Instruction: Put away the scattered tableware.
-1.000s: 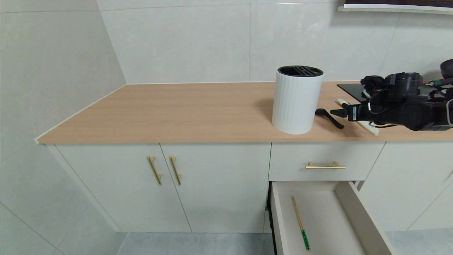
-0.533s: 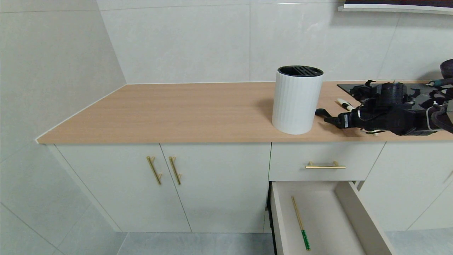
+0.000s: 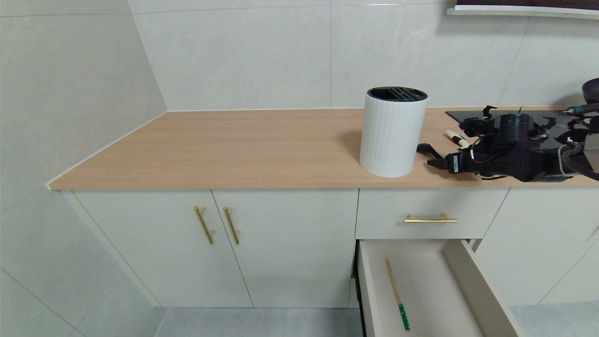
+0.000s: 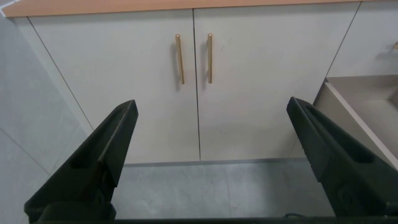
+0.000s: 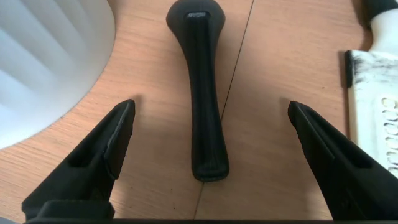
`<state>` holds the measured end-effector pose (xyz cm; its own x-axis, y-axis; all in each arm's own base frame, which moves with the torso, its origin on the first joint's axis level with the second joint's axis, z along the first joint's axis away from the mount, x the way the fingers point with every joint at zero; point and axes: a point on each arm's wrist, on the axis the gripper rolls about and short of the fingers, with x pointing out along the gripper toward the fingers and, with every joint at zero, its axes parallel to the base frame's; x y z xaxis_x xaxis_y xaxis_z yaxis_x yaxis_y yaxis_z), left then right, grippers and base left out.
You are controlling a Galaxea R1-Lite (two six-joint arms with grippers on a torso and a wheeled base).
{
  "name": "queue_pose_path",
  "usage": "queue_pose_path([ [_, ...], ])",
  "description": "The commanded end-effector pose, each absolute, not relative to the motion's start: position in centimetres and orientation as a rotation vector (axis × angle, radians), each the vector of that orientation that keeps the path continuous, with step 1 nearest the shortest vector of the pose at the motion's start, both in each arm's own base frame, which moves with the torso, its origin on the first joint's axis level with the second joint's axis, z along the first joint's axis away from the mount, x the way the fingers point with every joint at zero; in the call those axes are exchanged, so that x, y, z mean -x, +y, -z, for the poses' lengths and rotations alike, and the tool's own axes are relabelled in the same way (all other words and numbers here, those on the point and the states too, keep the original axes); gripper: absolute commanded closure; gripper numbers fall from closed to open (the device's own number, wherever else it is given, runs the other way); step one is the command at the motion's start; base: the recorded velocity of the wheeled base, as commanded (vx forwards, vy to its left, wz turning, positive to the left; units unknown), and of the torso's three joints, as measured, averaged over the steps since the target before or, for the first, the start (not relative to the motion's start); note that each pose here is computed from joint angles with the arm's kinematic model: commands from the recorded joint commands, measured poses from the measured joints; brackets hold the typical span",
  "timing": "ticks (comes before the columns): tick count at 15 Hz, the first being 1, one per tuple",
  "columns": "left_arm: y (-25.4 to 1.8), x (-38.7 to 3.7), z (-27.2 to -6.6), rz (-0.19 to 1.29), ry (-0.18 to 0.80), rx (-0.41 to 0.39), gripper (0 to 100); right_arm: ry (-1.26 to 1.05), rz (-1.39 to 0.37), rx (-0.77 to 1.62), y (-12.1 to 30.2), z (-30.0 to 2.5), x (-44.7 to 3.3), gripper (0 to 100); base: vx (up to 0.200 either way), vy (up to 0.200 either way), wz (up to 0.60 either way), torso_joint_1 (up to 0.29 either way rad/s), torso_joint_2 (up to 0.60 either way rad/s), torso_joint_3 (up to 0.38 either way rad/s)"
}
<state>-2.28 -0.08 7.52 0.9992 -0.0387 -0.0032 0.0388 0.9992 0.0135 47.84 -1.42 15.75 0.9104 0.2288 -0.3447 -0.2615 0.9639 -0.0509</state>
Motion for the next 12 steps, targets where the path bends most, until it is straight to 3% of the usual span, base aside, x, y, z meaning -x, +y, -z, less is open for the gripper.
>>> queue_pose_path([
  [1, -0.08, 2.28, -7.52, 0.04, 0.003, -0.014, 0, 0.344, -0.254, 0.097, -1.38, -15.7, -47.84, 0, 0.0, 0.0, 0.0, 0.0, 0.0, 0.0],
  [3, -0.08, 2.28, -7.5, 0.04, 0.004, -0.014, 0, 0.344, -0.254, 0.099, -1.38, -15.7, -47.84, 0, 0.0, 0.0, 0.0, 0.0, 0.0, 0.0],
  [4, -0.08, 2.28, -7.52, 0.04, 0.003, -0.014, 0, 0.346, -0.256, 0.099, -1.31, -15.62, -47.87, 100, 0.0, 0.0, 0.0, 0.0, 0.0, 0.0],
  [12, -0.08, 2.28, -7.52, 0.04, 0.003, -0.014, 0, 0.352, -0.261, 0.1, -0.95, -15.36, -47.98, 100, 0.0, 0.0, 0.0, 0.0, 0.0, 0.0],
])
